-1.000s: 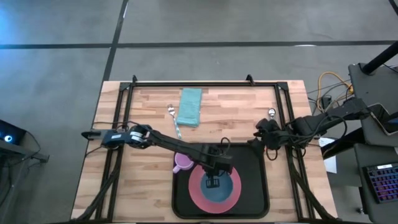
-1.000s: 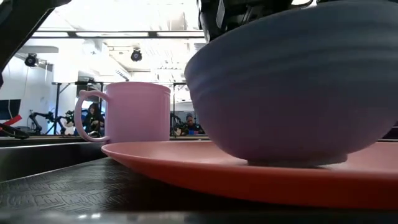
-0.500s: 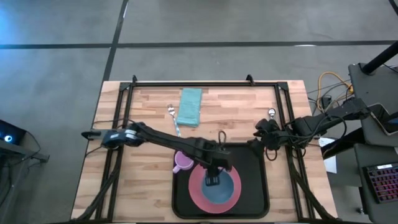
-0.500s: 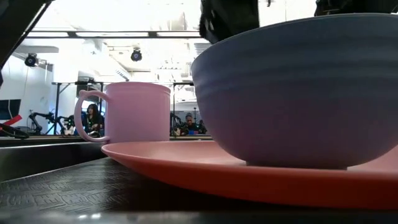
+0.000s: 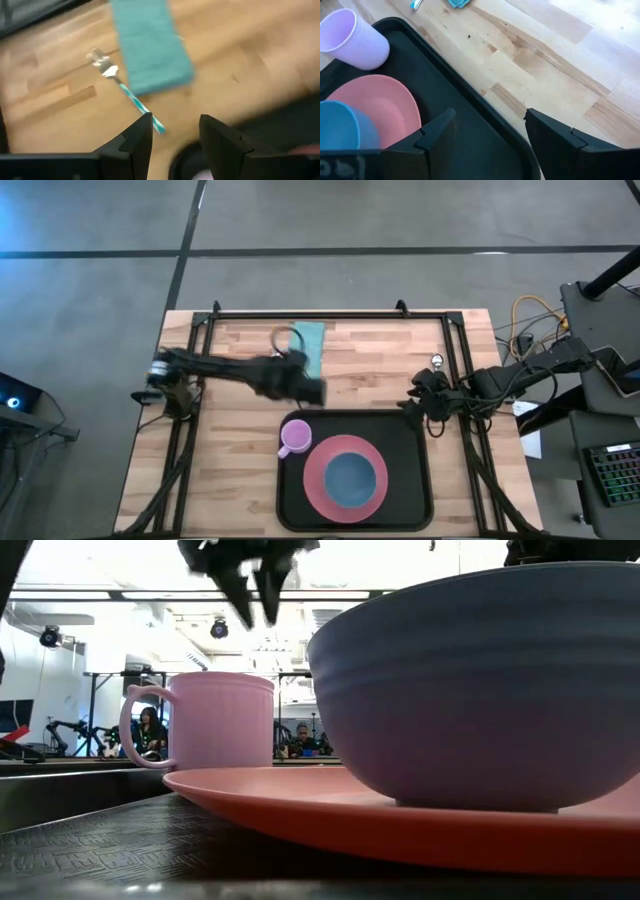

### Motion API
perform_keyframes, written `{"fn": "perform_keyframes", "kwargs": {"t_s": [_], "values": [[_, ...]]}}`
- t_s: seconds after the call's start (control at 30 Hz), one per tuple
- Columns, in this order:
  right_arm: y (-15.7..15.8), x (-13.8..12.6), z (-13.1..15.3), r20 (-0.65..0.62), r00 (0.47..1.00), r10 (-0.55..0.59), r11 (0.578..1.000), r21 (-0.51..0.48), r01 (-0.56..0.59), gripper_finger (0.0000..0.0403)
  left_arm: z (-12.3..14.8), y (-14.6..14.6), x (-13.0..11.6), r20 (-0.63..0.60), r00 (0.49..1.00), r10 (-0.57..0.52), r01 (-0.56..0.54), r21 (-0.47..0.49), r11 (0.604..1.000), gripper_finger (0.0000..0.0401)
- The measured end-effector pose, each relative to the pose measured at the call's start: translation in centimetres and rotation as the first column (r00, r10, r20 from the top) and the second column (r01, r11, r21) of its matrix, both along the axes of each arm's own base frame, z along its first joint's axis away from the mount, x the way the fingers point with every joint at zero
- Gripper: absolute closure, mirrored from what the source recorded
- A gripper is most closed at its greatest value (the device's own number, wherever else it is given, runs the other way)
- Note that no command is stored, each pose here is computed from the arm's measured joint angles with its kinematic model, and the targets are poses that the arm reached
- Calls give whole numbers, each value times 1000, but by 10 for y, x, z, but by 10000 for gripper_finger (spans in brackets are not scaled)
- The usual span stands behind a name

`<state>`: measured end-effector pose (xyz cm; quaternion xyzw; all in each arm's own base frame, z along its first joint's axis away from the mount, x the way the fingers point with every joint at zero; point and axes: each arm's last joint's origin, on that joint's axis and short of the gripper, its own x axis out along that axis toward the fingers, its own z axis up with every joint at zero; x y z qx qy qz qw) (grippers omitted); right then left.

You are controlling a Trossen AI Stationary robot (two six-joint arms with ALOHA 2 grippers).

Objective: Set up tray
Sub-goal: Put the blue napkin on the black serving tray to the right of the pink plate

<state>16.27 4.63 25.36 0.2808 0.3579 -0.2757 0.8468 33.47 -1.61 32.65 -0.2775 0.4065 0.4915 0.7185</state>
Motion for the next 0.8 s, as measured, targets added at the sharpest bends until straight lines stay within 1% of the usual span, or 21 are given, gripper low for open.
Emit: {"fn": "perform_keyframes", "kwargs": {"t_s": [0.07, 0.1, 0.2, 0.27, 0.33, 0.37, 0.43, 0.5, 0.57, 0.63, 0.7, 0.8], "values": [[0, 0, 0, 4, 1000, -10, 1000, 5, 10, 179, -14, 19, -14, 76, 990, 116, -113, -39, 993, 258], [0, 0, 0, 5, 1000, -12, 1000, 7, 12, 179, -20, 26, -20, 133, 979, 157, -147, -83, 986, 258], [0, 0, 0, 5, 1000, -13, 1000, 8, 13, 179, -39, 38, -37, 266, 943, 202, -154, -192, 969, 258], [0, 0, 0, 7, 1000, -26, 999, 19, 26, 179, -49, 39, -46, 348, 912, 217, -148, -215, 965, 258], [0, -1, 0, 6, 999, -40, 999, 29, 39, 179, -55, 38, -56, 410, 875, 257, -164, -248, 955, 258], [0, -1, -1, 2, 999, -50, 998, 35, 50, 179, -57, 38, -61, 426, 862, 276, -175, -260, 949, 258], [-1, -2, -1, 0, 996, -84, 995, 56, 84, 179, -58, 37, -70, 441, 850, 288, -180, -270, 946, 258], [-2, -5, -3, -15, 985, -174, 979, 103, 174, 179, -58, 36, -78, 446, 848, 287, -178, -270, 946, 258], [-6, -11, -6, -55, 959, -278, 950, 131, 283, 179, -55, 34, -84, 461, 842, 280, -167, -270, 948, 258], [-10, -16, -9, -109, 933, -342, 928, 114, 354, 179, -51, 33, -88, 477, 837, 268, -153, -267, 952, 258], [-14, -19, -12, -144, 910, -388, 910, 96, 403, 179, -48, 33, -90, 481, 843, 240, -131, -250, 959, 258], [-20, -12, -13, -135, 905, -403, 903, 101, 417, 179, -47, 33, -93, 475, 855, 206, -114, -216, 970, 258]]}}
